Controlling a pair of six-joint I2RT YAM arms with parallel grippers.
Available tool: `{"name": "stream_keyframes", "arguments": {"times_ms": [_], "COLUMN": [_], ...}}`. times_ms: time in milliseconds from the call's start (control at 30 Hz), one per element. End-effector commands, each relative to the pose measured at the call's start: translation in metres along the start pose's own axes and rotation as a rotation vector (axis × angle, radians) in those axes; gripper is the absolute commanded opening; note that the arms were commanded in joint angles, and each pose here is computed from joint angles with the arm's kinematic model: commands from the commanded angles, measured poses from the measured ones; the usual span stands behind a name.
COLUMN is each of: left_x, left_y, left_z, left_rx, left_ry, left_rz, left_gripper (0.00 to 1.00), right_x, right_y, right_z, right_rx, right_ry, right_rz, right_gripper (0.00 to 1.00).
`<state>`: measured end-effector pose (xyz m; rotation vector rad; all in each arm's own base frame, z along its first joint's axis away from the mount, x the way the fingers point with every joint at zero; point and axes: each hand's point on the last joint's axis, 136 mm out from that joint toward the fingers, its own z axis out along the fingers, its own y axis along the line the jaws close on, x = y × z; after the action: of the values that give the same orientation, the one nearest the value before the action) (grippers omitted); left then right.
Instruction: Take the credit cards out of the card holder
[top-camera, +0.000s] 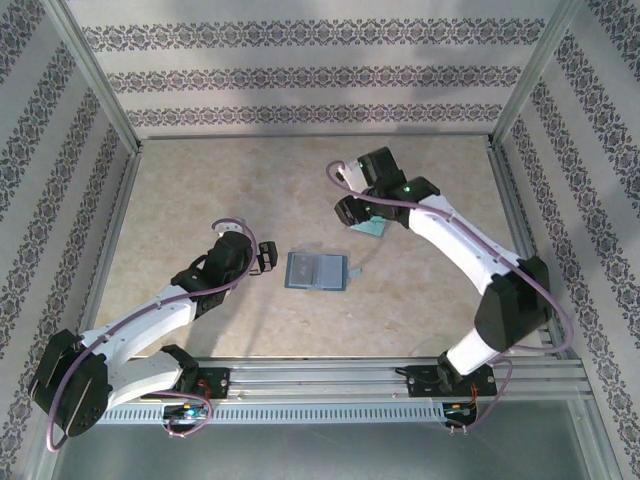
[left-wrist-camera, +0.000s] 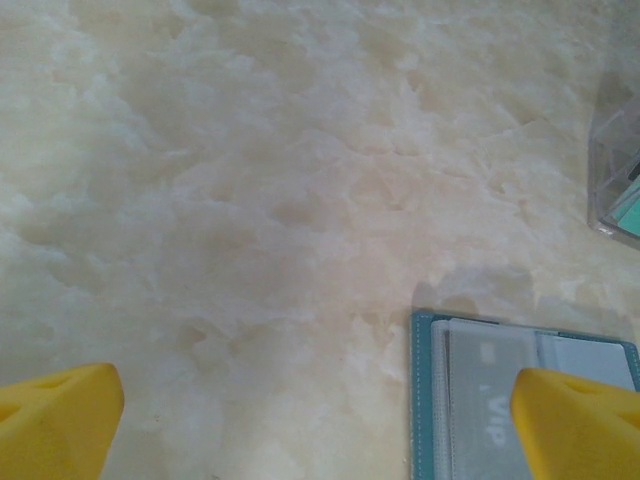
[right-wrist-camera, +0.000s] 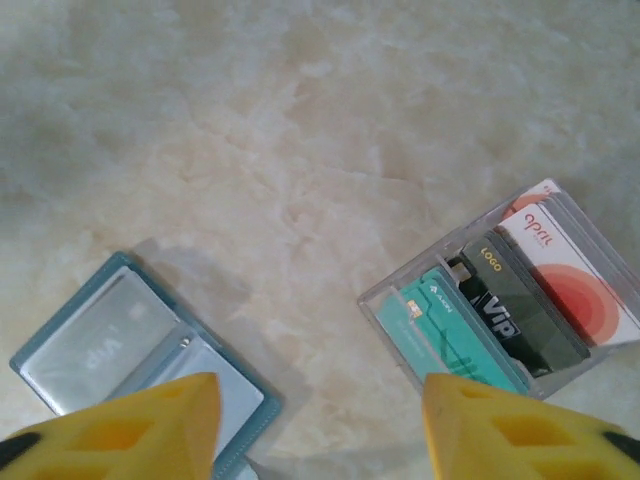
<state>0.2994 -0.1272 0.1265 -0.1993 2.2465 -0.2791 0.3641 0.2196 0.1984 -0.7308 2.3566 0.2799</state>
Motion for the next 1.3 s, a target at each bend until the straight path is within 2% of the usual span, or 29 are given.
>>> {"name": "stream_keyframes", "arguments": {"times_ms": [0, 33, 267, 467, 633, 733, 800, 900, 1000, 1267], "left_x": [-0.016, -0.016, -0.011, -0.007, -0.006, -0.004, -0.004, -0.002, -0.001, 0.0], "left_y": [-0.007, -0.007, -0.007, -0.005, -0.003, 0.0, 0.002, 0.006, 0.009, 0.023], "left_z": [-0.004, -0.005, -0.01, -0.016, -0.021, -0.022, -0.024, -0.026, -0.029, -0.036], "left_rx": [0.039, 0.042, 0.068, 0.082, 0.093, 0.091, 0.09, 0.087, 0.083, 0.041], "left_ry": [-0.04, -0.041, -0.038, -0.041, -0.05, -0.055, -0.061, -0.069, -0.078, -0.109], "left_rz": [-0.054, -0.055, -0.059, -0.072, -0.092, -0.101, -0.109, -0.12, -0.126, -0.125], "left_gripper": [0.99, 0.99, 0.99, 0.99, 0.99, 0.99, 0.99, 0.99, 0.99, 0.99], "right_x": [0.003, 0.007, 0.034, 0.044, 0.051, 0.059, 0.066, 0.066, 0.067, 0.081], "right_y": [0.004, 0.008, 0.017, 0.024, 0.047, 0.067, 0.07, 0.077, 0.077, 0.093], "right_z": [-0.015, -0.018, -0.05, -0.088, -0.099, -0.091, -0.076, -0.059, -0.042, 0.005], "right_rx": [0.057, 0.06, 0.058, -0.013, -0.149, -0.274, -0.291, -0.299, -0.22, -0.085], "right_ry": [-0.06, -0.066, -0.161, -0.309, -0.326, -0.27, -0.207, -0.17, -0.166, -0.023], "right_rz": [0.104, 0.125, 0.21, 0.25, 0.225, 0.268, 0.355, 0.354, 0.331, 0.305], "right_gripper": [0.96, 0.98, 0.98, 0.98, 0.98, 0.98, 0.98, 0.98, 0.98, 0.98]}}
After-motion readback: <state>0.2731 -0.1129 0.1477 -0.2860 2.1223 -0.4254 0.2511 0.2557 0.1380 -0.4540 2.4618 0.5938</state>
